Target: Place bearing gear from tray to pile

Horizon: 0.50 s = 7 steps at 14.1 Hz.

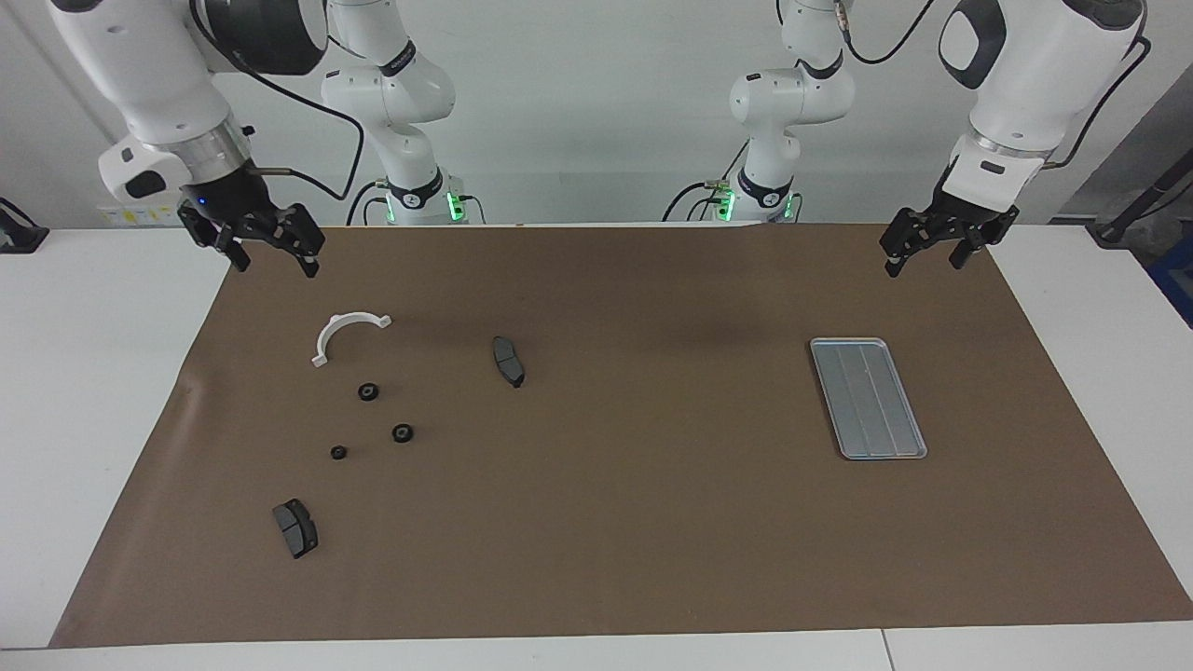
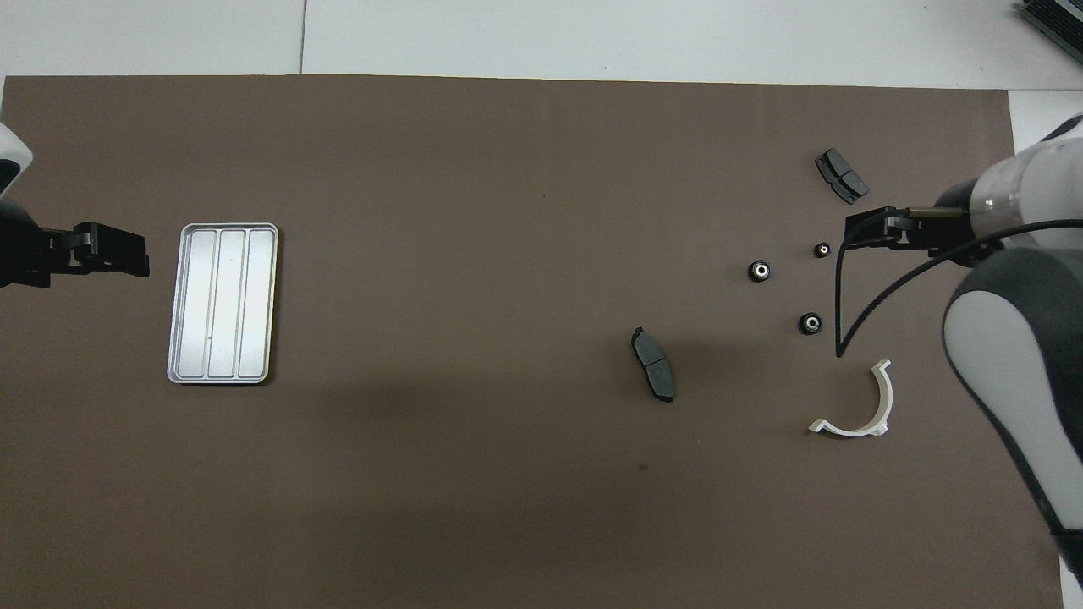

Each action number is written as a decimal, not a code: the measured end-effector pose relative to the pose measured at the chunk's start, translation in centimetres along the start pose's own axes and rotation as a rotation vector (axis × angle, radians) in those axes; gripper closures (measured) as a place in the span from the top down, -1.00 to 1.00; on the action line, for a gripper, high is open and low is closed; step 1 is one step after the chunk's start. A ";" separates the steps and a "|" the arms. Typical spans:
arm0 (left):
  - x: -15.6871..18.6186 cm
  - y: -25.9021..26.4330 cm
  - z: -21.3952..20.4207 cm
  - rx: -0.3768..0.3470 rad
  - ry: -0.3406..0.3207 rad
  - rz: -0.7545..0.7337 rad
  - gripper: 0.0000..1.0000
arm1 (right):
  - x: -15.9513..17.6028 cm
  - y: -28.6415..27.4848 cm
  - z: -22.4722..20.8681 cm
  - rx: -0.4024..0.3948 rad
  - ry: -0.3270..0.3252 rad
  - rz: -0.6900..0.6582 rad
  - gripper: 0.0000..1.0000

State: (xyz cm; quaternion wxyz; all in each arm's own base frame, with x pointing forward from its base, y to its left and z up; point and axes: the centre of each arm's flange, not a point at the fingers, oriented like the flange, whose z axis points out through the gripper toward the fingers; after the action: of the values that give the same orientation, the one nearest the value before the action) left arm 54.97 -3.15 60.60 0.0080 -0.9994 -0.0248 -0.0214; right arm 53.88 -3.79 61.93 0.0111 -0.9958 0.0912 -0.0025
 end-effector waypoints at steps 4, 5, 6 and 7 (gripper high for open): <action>0.0 0.0 0.0 0.000 0.000 0.000 1.00 | -1.0 -1.2 0.8 -0.012 -0.041 -0.025 1.00; 0.0 0.0 0.0 0.000 0.000 0.000 1.00 | -1.1 -1.6 1.0 -0.017 -0.044 -0.034 1.00; 0.0 0.0 0.0 0.000 0.000 0.000 1.00 | -1.1 -1.8 1.1 -0.019 -0.046 -0.038 1.00; 0.0 0.0 0.0 0.000 0.000 0.000 1.00 | -1.1 -1.9 1.1 -0.020 -0.047 -0.039 1.00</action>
State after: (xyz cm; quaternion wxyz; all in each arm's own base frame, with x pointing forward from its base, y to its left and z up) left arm 54.97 -3.15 60.60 0.0080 -0.9994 -0.0248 -0.0214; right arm 53.14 -1.70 60.83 0.0031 -0.9972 0.0713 0.0214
